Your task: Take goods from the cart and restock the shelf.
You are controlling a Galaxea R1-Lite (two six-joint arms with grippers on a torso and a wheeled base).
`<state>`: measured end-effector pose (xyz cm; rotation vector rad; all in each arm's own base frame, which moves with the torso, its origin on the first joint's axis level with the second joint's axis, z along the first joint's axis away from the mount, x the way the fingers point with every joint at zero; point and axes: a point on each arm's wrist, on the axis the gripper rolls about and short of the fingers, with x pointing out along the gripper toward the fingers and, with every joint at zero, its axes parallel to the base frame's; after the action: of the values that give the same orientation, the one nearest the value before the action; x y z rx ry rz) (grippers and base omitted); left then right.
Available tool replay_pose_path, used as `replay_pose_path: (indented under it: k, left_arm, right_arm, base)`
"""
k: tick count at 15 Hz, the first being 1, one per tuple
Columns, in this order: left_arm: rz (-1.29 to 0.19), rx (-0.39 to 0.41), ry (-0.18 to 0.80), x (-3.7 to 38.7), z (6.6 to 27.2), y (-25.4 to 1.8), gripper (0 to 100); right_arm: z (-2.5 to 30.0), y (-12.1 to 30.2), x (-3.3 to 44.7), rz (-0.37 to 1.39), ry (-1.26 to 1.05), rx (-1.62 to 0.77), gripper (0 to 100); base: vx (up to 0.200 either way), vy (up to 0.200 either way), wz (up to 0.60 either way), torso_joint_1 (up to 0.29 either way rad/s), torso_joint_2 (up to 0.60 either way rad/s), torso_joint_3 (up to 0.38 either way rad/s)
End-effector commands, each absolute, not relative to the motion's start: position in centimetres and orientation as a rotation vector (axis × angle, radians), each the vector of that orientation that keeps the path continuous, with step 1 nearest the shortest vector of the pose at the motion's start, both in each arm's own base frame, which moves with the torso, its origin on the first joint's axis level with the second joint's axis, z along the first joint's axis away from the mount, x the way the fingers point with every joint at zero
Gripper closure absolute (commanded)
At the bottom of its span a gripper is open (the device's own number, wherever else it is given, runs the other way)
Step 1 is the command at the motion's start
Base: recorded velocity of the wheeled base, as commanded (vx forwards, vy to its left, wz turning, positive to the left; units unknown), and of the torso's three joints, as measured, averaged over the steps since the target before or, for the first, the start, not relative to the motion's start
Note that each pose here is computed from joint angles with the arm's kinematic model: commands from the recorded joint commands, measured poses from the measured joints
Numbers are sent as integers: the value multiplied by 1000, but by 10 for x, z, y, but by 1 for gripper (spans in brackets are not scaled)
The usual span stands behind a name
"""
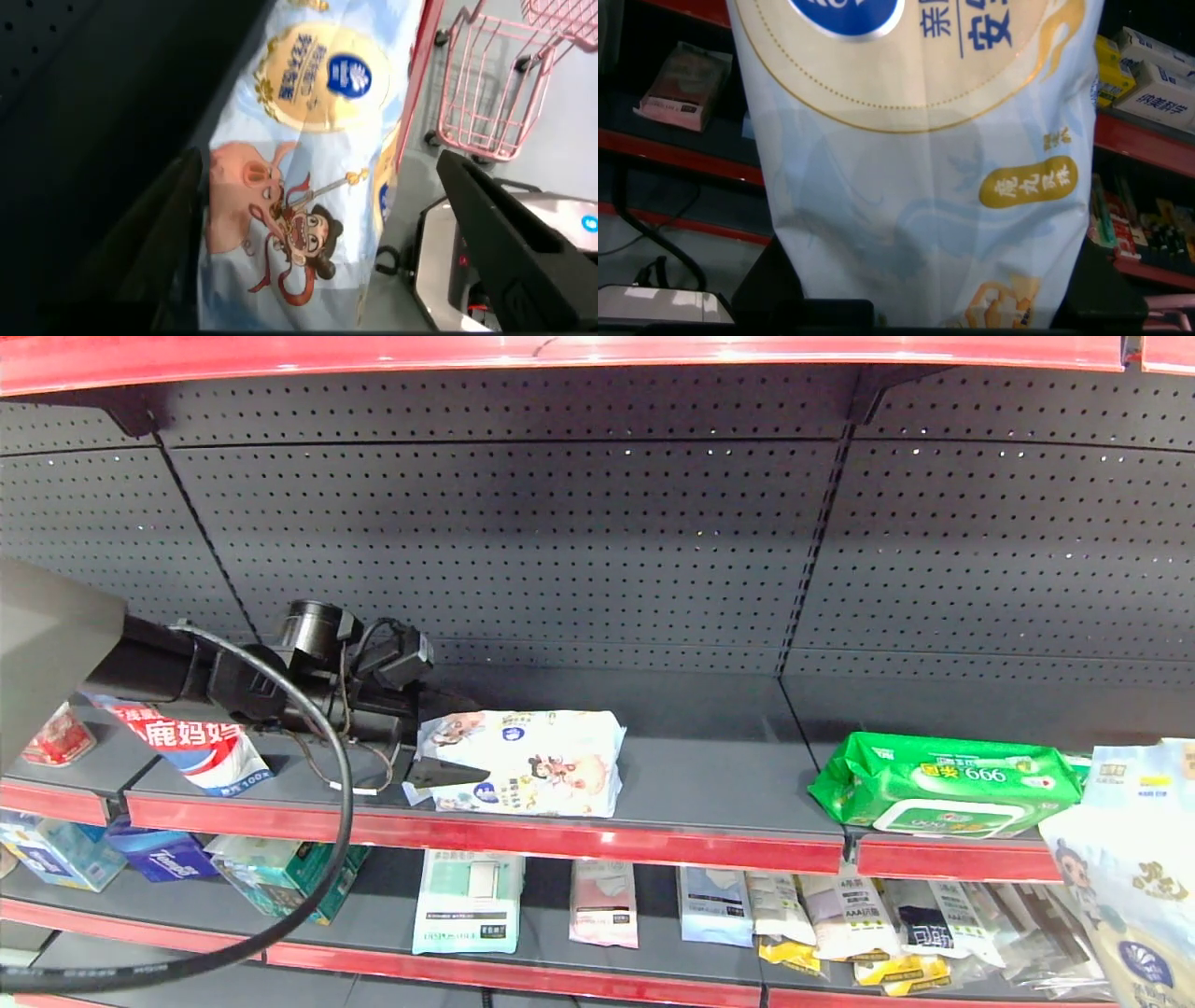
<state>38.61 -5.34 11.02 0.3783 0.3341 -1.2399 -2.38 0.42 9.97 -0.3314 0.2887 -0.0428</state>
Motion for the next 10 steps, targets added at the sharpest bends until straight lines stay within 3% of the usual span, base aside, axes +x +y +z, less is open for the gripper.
replay_pose_path:
  k: [1,4,5,7,10]
  left_arm:
    - [-1223,372,307,382,130,-54,0]
    - [-1171,330,299,385,147,-56,0]
    - [-1048,341,284,389,156,-54,0]
    - [-869,291,285,384,166,-55,0]
    - [-429,147,263,366,186,-83,0]
  right_arm:
    - [100,4,-23,-42,292,-331,100]
    - [100,4,-23,-42,292,-331,100]
    - [100,4,-23,-42,292,-331,100]
    - [100,4,-24,-43,286,-330,100]
    - [99,4,-25,-44,276,-330,100]
  base:
    - [0,0,0,0,0,0]
    - [0,0,0,0,0,0]
    - [0,0,0,0,0,0]
    - [0,0,0,0,0,0]
    - [0,0,0,0,0,0]
